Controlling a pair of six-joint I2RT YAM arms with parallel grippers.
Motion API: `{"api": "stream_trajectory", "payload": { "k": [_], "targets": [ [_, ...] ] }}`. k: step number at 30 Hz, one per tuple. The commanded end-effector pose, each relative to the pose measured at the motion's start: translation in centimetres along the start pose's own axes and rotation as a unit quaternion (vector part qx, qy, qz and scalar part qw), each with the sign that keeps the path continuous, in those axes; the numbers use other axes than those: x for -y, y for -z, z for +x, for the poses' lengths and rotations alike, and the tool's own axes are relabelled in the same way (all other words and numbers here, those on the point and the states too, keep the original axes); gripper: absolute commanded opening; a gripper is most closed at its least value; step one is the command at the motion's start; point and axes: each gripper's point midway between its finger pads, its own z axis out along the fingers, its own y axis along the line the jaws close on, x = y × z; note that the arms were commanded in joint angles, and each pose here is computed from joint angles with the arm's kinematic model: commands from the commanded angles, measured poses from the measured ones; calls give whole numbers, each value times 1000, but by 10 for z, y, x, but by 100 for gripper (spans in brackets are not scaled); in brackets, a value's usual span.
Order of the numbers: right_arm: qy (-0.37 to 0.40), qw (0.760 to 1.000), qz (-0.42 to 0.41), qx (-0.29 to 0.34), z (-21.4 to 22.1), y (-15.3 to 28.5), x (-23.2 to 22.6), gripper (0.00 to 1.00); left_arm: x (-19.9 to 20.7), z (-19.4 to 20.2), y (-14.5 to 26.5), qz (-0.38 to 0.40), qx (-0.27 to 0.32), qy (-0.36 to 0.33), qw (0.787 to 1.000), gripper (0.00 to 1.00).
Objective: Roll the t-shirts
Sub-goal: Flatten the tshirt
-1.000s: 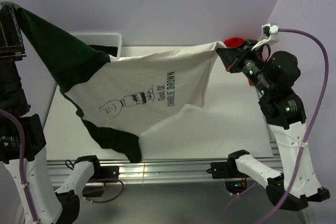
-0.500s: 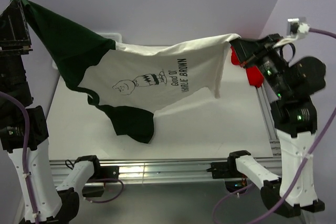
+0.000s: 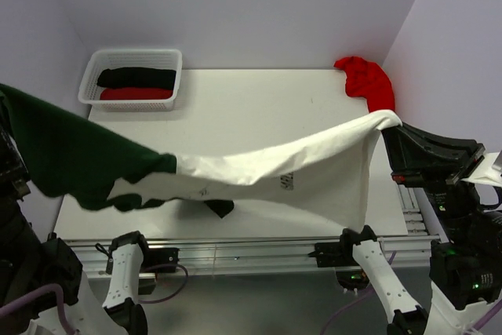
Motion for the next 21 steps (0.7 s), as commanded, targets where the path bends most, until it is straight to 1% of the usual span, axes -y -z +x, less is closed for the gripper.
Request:
{"api": "stream_trajectory", "payload": {
  "k": [1,2,3,4,5,7,10,14,18,20,21],
  "targets": [
    [6,1000,21,-9,7,-4,12,0,-5,7,-10,3,-8,15,1000,1],
    [10,1000,19,-7,5,-3,10,0,2,5,-14,14,-9,20,1000,1],
    [14,1000,14,3,-4,-2,5,0,-3,7,-21,16,-11,24,1000,1],
    [16,1000,9,10,-9,0,1,0,2,5,-24,23,-9,26,999,1],
    [17,1000,4,18,-16,1,-3,0,17,-3,-26,40,-1,25,999,1],
    [28,998,-19,49,-35,8,-18,0,31,-12,-29,54,10,24,998,1],
    [45,994,-38,88,-62,20,-36,0,48,-20,-25,68,18,19,997,1],
    [75,986,-51,140,-97,51,-62,0,62,-26,-14,71,22,13,997,1],
    [87,981,-49,165,-111,72,-73,0,74,-29,-8,79,22,17,996,1],
    [83,983,-38,159,-108,72,-69,0,69,-28,-11,76,23,25,997,1],
    [77,986,-23,147,-101,67,-60,0,61,-25,-15,70,21,27,997,1]
  ]
}}
